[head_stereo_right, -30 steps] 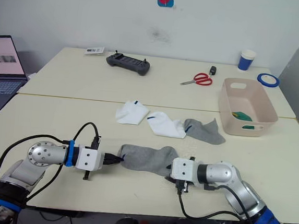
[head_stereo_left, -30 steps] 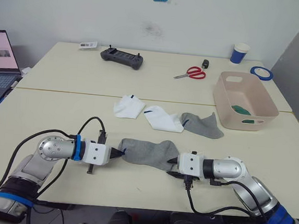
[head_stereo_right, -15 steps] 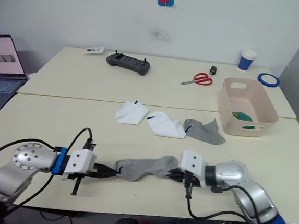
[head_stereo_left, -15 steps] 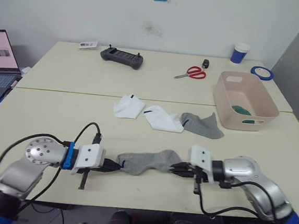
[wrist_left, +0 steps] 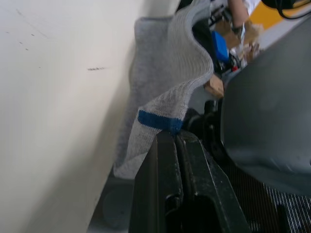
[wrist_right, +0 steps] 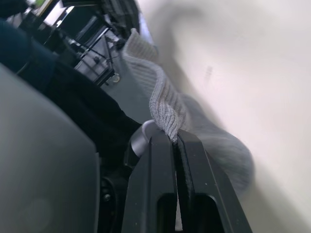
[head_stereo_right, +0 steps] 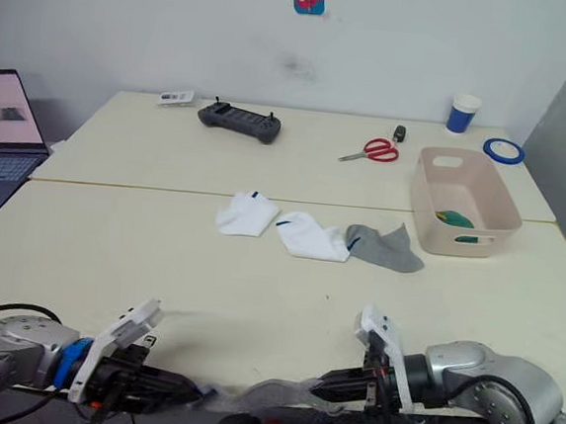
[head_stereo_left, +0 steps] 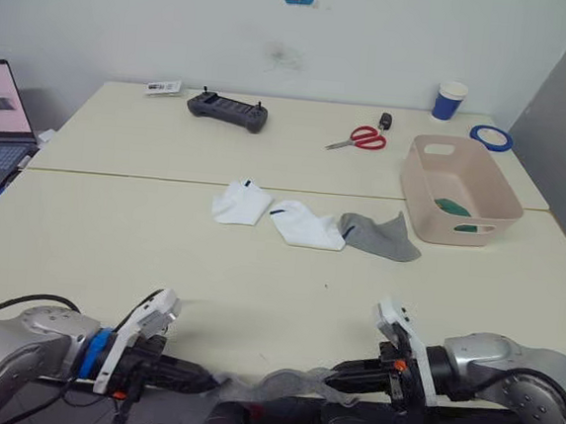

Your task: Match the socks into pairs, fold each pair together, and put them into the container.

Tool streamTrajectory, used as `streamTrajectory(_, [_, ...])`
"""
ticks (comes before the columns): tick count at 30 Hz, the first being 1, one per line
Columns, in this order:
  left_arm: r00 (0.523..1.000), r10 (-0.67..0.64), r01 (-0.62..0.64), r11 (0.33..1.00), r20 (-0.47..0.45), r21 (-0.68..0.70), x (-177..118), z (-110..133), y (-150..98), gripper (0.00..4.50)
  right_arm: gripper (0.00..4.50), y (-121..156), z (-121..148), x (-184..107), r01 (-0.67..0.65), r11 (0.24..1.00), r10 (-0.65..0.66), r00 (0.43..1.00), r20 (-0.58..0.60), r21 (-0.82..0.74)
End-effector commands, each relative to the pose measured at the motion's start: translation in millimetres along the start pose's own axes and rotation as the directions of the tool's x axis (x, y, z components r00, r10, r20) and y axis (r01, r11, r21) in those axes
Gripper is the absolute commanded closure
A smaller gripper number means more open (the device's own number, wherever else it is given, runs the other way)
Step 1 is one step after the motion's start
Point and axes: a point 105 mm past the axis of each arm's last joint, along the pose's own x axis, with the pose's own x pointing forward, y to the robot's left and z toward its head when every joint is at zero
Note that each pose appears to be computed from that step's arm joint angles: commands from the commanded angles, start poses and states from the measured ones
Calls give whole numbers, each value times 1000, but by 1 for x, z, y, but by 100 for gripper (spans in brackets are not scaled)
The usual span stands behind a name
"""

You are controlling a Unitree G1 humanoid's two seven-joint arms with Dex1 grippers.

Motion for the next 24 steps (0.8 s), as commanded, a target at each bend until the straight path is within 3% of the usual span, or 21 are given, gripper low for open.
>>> streamTrajectory(1, [997, 78, -77, 996, 26, -35, 7, 9, 26, 450, 446, -27, 12, 1, 121, 993, -121, 993, 13, 17])
streamTrajectory(8, [978, 204, -203, 979, 43, -31, 13, 33, 67, 450, 446, -63, 31, 3, 270, 963, -270, 963, 24, -13])
streamTrajectory(12, [970, 241, -242, 970, 34, -2, 13, 39, 77, 450, 446, -76, 41, 0, 339, 940, -337, 940, 51, -42])
streamTrajectory(13, [969, 245, -245, 969, 33, 2, 13, 40, 78, 450, 397, -78, 42, -1, 349, 936, -346, 937, 55, -48])
streamTrajectory(18, [961, 271, -273, 961, 48, 35, 11, 43, 82, 450, 235, -85, 50, -12, 416, 901, -407, 909, 92, -121])
streamTrajectory(24, [927, 313, -338, 936, 208, 96, -2, 68, 78, 450, 20, -73, 63, -30, 441, 863, -403, 895, 190, -247])
